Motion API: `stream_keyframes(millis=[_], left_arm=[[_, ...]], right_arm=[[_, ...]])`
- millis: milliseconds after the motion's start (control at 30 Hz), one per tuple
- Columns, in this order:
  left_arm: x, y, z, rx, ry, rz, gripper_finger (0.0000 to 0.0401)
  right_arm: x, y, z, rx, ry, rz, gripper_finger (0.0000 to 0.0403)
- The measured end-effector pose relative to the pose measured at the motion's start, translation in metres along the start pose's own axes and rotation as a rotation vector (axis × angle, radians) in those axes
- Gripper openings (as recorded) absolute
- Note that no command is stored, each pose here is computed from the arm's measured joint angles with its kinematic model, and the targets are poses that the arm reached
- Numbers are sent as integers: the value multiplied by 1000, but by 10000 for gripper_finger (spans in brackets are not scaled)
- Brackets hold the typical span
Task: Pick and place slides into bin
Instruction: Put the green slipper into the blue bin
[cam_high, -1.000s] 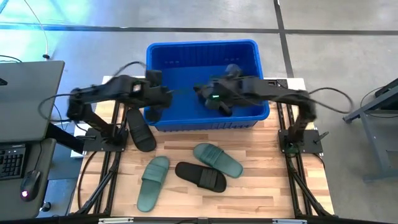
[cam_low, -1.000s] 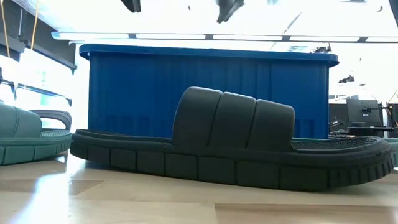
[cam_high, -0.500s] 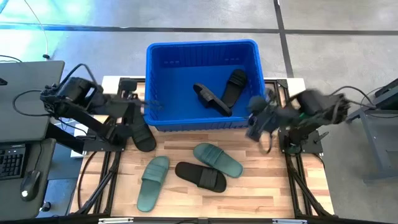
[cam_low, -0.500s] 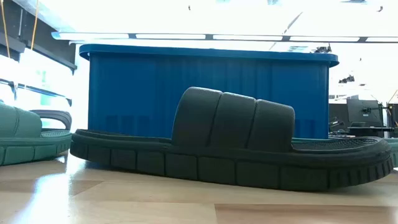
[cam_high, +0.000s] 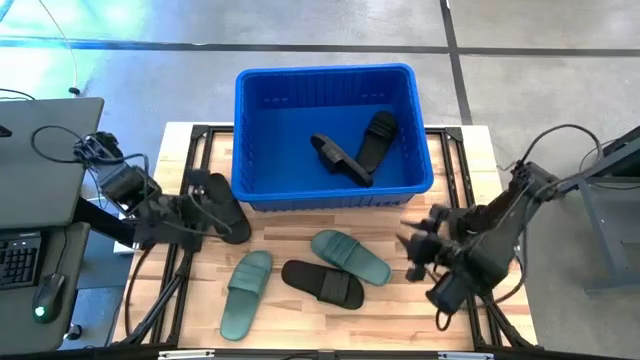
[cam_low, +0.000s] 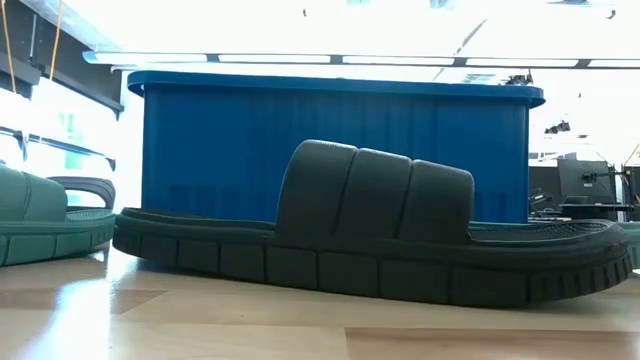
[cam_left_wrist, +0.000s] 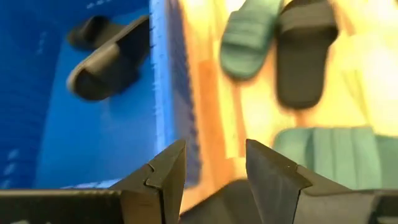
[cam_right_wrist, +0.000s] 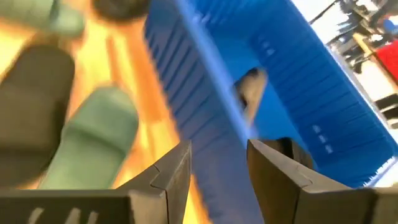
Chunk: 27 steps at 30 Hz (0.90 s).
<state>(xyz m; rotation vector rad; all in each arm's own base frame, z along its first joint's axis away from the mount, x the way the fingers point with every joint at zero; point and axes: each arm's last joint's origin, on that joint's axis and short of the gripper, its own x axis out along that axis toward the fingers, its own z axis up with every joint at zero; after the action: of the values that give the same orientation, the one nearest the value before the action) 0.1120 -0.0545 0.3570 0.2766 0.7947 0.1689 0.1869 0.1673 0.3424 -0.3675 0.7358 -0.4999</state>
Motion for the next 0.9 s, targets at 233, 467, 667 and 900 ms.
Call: stream_keyframes(millis=[233, 467, 667, 900], left_arm=[[3, -7, -6, -19, -84, -41, 150], [-3, -3, -2, -24, -108, -37, 150], [-7, -1, 0, -18, -126, -23, 150], [-7, -1, 1, -23, -130, -37, 150]], right_arm=[[-5, 20, -22, -25, 98, 114, 145], [-11, -2, -1, 128, 97, 289, 146], [4, -15, 13, 72, -133, 632, 146], [62, -11, -28, 182, -304, 799, 145]])
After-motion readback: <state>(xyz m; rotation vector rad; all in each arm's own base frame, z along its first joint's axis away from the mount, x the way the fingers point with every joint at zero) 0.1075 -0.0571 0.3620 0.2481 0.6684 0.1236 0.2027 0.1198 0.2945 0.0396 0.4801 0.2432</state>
